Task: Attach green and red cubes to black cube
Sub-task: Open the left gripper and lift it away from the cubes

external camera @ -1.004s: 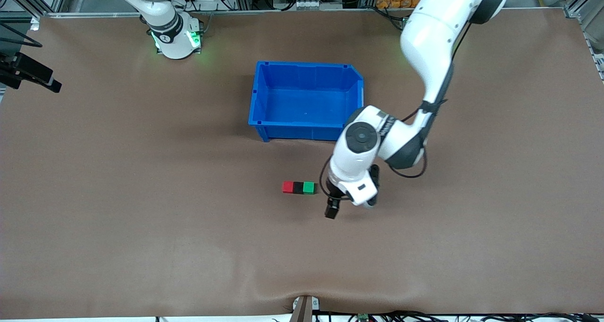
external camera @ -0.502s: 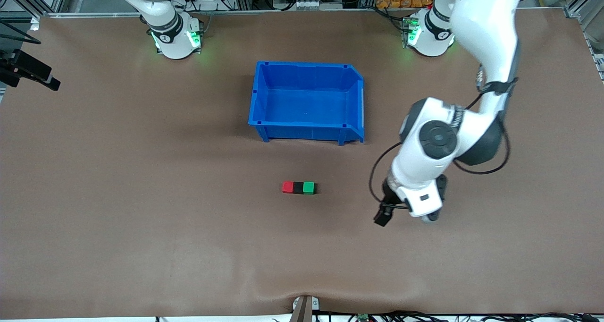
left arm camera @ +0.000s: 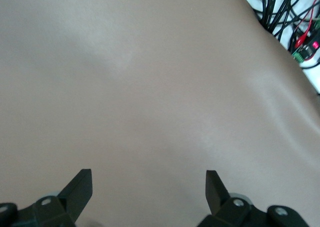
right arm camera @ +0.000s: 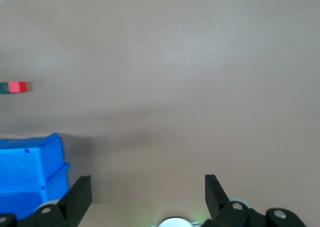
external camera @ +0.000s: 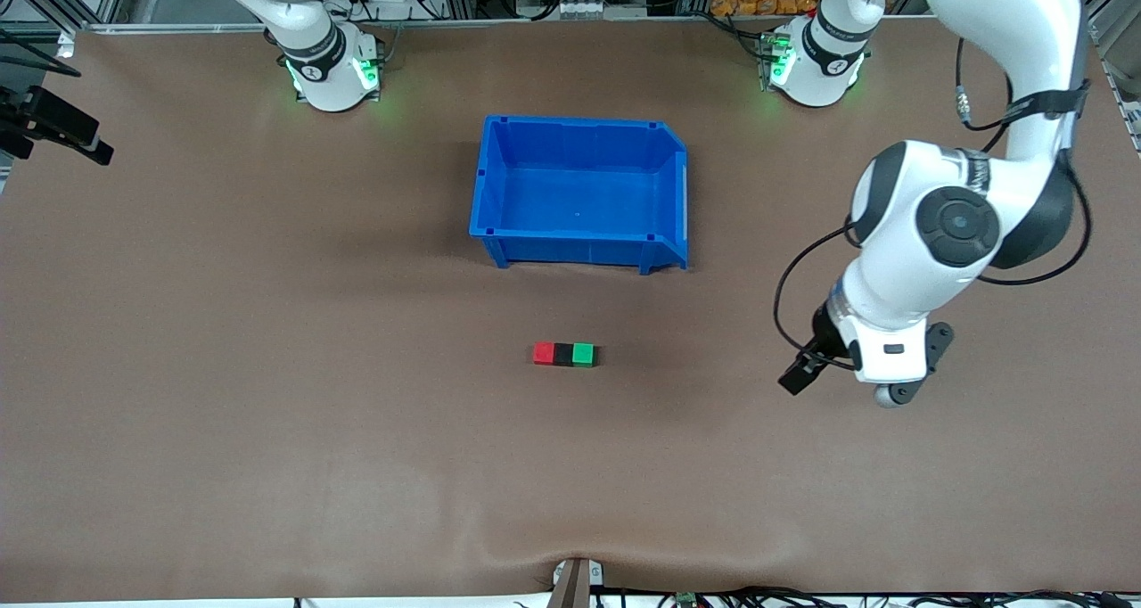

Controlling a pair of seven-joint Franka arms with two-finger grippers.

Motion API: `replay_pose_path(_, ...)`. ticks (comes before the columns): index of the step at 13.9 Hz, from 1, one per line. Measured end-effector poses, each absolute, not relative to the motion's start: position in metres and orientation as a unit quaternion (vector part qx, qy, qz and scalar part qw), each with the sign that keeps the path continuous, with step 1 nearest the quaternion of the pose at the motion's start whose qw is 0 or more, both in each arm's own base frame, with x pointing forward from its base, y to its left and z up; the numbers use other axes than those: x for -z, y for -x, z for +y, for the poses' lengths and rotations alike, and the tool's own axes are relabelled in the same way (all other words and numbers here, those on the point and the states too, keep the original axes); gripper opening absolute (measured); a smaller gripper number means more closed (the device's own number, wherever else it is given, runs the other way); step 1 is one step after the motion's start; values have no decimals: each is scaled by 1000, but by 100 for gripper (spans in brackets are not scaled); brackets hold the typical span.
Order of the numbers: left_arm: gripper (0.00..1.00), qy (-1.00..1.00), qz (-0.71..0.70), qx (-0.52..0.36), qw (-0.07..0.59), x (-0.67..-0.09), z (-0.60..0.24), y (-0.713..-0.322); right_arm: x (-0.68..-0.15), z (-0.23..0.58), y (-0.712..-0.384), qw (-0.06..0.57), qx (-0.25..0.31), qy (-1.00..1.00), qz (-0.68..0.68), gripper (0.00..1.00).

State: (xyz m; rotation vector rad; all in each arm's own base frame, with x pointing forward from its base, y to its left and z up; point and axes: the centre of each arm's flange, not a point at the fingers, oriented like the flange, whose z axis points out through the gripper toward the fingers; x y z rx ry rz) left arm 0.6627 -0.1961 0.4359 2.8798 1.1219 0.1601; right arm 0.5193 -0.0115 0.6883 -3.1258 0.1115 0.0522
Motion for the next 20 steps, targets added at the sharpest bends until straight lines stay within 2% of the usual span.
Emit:
replay_pose_path(7,100,-980,198,-18,3,-504,-96,-645,-687,-3,-519,-10,-17,1000,10,100)
replay_pose_path(14,100,-999,33,31,-13,-558,-76,-598,-685,-4,-518,-10,-19,1000,10,100)
replay_pose_path(20,100,-998,-19,59,-14,-601,-38,-560,-683,-2,-519,-10,-19,1000,8,100)
